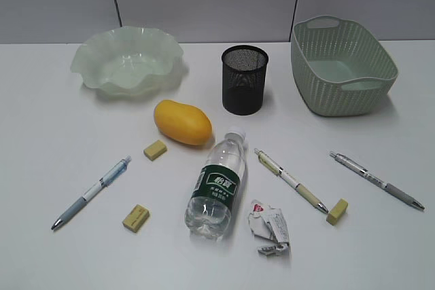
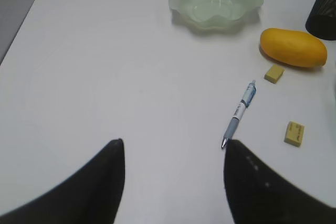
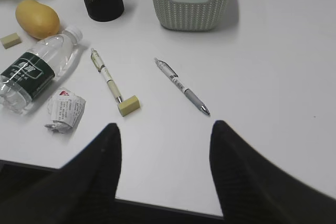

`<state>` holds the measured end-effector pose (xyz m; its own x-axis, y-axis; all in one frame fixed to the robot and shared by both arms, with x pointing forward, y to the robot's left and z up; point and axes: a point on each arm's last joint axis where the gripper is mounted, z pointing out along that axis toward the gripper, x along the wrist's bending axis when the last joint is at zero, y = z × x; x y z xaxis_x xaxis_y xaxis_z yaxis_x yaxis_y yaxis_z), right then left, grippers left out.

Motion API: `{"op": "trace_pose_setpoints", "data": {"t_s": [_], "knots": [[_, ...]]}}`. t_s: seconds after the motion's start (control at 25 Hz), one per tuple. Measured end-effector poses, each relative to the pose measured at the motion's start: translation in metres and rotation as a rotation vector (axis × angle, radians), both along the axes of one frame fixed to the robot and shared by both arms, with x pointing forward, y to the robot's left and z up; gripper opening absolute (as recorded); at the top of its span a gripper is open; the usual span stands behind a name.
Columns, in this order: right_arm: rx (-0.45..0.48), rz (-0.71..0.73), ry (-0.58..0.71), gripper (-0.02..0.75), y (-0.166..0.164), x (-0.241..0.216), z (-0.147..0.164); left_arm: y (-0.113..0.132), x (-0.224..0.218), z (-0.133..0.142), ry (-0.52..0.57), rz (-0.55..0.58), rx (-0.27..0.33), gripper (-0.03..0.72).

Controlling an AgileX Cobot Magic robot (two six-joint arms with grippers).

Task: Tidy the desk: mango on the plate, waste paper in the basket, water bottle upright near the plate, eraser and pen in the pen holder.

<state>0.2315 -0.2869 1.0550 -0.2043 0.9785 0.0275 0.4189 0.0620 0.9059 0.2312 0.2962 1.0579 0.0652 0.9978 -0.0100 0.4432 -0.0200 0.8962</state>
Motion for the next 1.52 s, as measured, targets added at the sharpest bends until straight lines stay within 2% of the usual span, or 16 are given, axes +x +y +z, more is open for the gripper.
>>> {"op": "trace_pose_setpoints", "data": {"t_s": [0.16,0.28,0.4,0.56,0.88,1.04,1.32,1.52], "knots": [[0.0,0.0,0.0,0.435,0.0,0.0,0.0,0.0,0.0,0.0,0.006,0.0,0.0,0.454],[0.0,0.0,0.0,0.435,0.0,0.0,0.0,0.0,0.002,0.004,0.052,-0.001,0.003,0.465],[0.0,0.0,0.0,0.435,0.0,0.0,0.0,0.0,0.009,0.012,0.158,0.008,-0.014,0.497],[0.0,0.0,0.0,0.435,0.0,0.0,0.0,0.0,0.029,0.031,0.29,0.052,-0.077,0.524],[0.0,0.0,0.0,0.435,0.0,0.0,0.0,-0.005,0.106,0.064,0.51,0.1,-0.181,0.564],[0.0,0.0,0.0,0.435,0.0,0.0,0.0,-0.008,0.155,0.065,0.632,0.097,-0.212,0.566],[0.001,0.0,0.0,0.435,0.0,0.0,0.0,-0.009,0.205,0.068,0.704,0.093,-0.214,0.566],[0.001,0.0,0.0,0.435,0.0,0.0,0.0,-0.011,0.225,0.058,0.76,0.082,-0.213,0.566]]}}
